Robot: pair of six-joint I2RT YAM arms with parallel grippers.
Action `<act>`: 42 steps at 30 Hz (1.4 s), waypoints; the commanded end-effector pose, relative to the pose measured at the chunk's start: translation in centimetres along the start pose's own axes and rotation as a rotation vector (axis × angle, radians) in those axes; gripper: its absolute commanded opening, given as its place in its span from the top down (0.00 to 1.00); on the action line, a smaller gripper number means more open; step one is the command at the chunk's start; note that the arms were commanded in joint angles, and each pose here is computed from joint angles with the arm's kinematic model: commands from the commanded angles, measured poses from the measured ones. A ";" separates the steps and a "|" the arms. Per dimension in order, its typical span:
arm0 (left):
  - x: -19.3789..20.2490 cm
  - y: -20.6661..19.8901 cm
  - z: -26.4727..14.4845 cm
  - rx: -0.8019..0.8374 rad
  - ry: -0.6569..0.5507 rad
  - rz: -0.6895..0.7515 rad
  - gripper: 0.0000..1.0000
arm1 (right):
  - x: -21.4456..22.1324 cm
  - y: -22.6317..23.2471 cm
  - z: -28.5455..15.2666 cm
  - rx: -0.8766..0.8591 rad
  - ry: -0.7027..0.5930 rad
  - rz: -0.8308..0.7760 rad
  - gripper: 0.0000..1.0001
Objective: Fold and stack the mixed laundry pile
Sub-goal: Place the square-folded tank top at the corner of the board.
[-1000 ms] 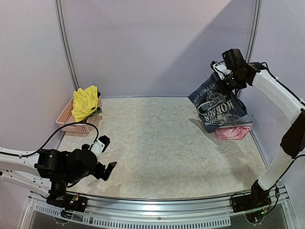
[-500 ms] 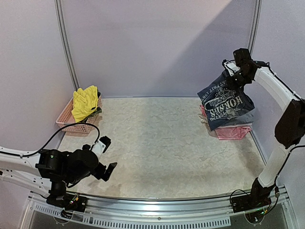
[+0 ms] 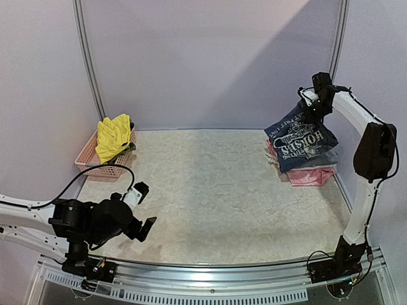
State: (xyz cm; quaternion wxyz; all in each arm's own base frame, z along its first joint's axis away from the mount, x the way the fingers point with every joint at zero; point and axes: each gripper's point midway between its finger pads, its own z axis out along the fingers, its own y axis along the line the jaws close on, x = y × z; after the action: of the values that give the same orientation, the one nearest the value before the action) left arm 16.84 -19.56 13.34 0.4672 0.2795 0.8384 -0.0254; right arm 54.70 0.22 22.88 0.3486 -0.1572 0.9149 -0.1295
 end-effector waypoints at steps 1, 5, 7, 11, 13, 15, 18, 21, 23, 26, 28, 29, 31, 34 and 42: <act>0.4 -0.1 0.3 -0.001 0.008 0.002 0.00 | -0.7 -2.0 1.6 0.029 -0.032 0.010 1.00; 0.3 -0.1 0.3 0.001 0.007 0.001 0.00 | 0.0 -3.1 3.2 0.036 -0.021 0.019 1.00; 0.3 -0.1 0.3 0.002 0.006 0.001 0.00 | 0.7 -4.1 4.1 0.041 -0.009 0.033 1.00; 0.3 -0.2 0.4 0.004 0.008 0.003 0.01 | 1.2 -4.8 5.4 0.048 0.006 0.039 1.00; 0.3 -0.2 0.4 0.004 0.008 0.003 0.01 | 1.6 -5.2 6.0 0.062 0.019 0.043 1.00; 0.4 -0.2 0.4 0.003 0.010 0.003 0.00 | 2.0 -5.7 6.5 0.079 0.031 0.050 1.00; 0.4 -0.2 0.4 0.003 0.010 0.004 0.01 | 2.5 -6.0 7.2 0.079 0.035 0.065 1.00; 0.4 -0.2 0.4 0.004 0.012 0.005 0.00 | 2.8 -6.0 8.0 0.082 0.041 0.068 1.00; 0.4 -0.2 0.4 0.005 0.011 0.004 0.01 | 2.9 -6.1 8.5 0.096 0.043 0.068 1.00; 0.5 -0.3 0.4 0.004 0.015 0.005 0.00 | 3.2 -6.6 9.1 0.125 0.051 0.071 1.00; 0.5 -0.3 0.4 0.005 0.015 0.005 0.00 | 3.4 -6.8 9.5 0.142 0.055 0.076 1.00; 0.5 -0.3 0.4 0.005 0.014 0.005 0.00 | 3.4 -6.9 9.6 0.154 0.059 0.075 1.00; 0.5 -0.3 0.4 0.006 0.015 0.005 0.00 | 3.9 -7.3 10.0 0.183 0.074 0.077 0.97; 0.5 -0.3 0.4 0.006 0.015 0.005 0.00 | 4.1 -8.4 10.0 0.246 0.089 0.088 0.63; 0.5 -0.3 0.4 0.005 0.017 0.005 0.00 | 0.2 -9.8 4.7 0.246 -0.061 0.247 0.05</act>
State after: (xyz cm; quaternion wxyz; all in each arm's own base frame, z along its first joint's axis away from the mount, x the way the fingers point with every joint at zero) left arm 16.73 -19.74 13.04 0.4617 0.2840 0.8399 -0.0262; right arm 59.64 -9.78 16.11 0.3304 -0.0548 0.9166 -0.2184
